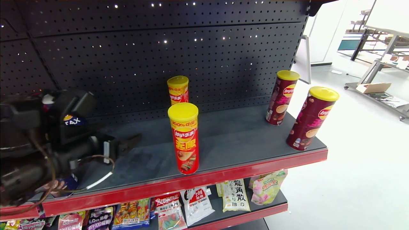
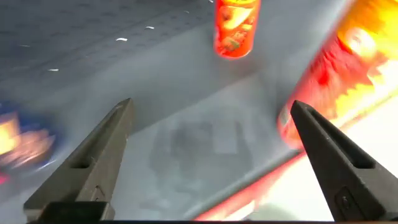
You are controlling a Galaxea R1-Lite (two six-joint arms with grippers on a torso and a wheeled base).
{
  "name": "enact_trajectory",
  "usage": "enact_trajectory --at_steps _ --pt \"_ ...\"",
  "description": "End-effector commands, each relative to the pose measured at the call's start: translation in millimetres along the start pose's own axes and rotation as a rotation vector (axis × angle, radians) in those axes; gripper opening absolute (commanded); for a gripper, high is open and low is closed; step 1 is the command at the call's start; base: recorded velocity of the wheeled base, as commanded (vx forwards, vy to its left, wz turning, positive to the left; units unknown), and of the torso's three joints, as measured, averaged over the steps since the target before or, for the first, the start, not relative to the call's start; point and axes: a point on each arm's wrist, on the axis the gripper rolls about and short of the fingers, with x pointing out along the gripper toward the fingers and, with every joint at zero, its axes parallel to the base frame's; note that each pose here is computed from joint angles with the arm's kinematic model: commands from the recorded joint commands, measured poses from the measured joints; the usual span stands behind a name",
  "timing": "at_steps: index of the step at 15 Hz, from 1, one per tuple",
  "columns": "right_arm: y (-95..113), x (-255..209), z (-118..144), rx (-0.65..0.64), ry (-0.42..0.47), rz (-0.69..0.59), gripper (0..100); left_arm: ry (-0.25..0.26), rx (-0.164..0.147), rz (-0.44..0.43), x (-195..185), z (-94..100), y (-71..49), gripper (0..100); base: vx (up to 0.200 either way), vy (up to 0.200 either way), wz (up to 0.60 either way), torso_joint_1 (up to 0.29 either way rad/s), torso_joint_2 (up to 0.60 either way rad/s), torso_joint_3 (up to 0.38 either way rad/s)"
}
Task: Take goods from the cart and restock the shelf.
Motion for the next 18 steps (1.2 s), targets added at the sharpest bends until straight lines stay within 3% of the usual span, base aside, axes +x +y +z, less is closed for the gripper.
enact_trajectory --at_steps 1,2,3,4,6,7,9,12,18 --pt "0.0 0.0 0.1 0.0 -0.001 0.001 100 -0.137 0.052 0.094 -99.1 -23.3 12.9 100 0.0 0.0 0.0 0.0 0.0 0.0" --pt "0.0 0.0 -0.1 0.0 0.0 0.0 100 -0.205 0.043 0.103 -119.1 -29.7 14.1 100 0.0 0.0 0.0 0.0 0.0 0.0" --pt "0.0 0.0 0.1 0.0 -0.001 0.001 100 -0.317 0.028 0.13 -152.4 -41.9 16.4 100 0.0 0.0 0.0 0.0 0.0 0.0" --pt "0.0 0.0 0.1 0.0 -0.001 0.0 100 -0.346 0.017 0.182 -170.2 -52.5 18.3 100 0.0 0.0 0.0 0.0 0.0 0.0" --pt "0.0 0.0 -0.1 0.0 0.0 0.0 100 -0.328 0.007 0.238 -191.0 -72.6 19.0 100 0.0 0.0 0.0 0.0 0.0 0.0" --pt "0.0 0.0 0.1 0.0 -0.001 0.001 100 -0.291 0.0 0.235 -200.0 -98.6 17.4 100 0.0 0.0 0.0 0.0 0.0 0.0" --pt "0.0 0.0 -0.1 0.0 0.0 0.001 100 -0.308 0.004 0.243 -204.2 -127.5 15.2 100 0.0 0.0 0.0 0.0 0.0 0.0" --pt "0.0 0.0 0.1 -0.001 -0.001 0.001 100 -0.297 -0.015 0.312 -203.8 -129.3 16.6 100 0.0 0.0 0.0 0.0 0.0 0.0" --pt "0.0 0.0 0.1 0.0 -0.001 0.001 100 -0.27 -0.011 0.325 -198.4 -142.1 15.6 100 0.0 0.0 0.0 0.0 0.0 0.0"
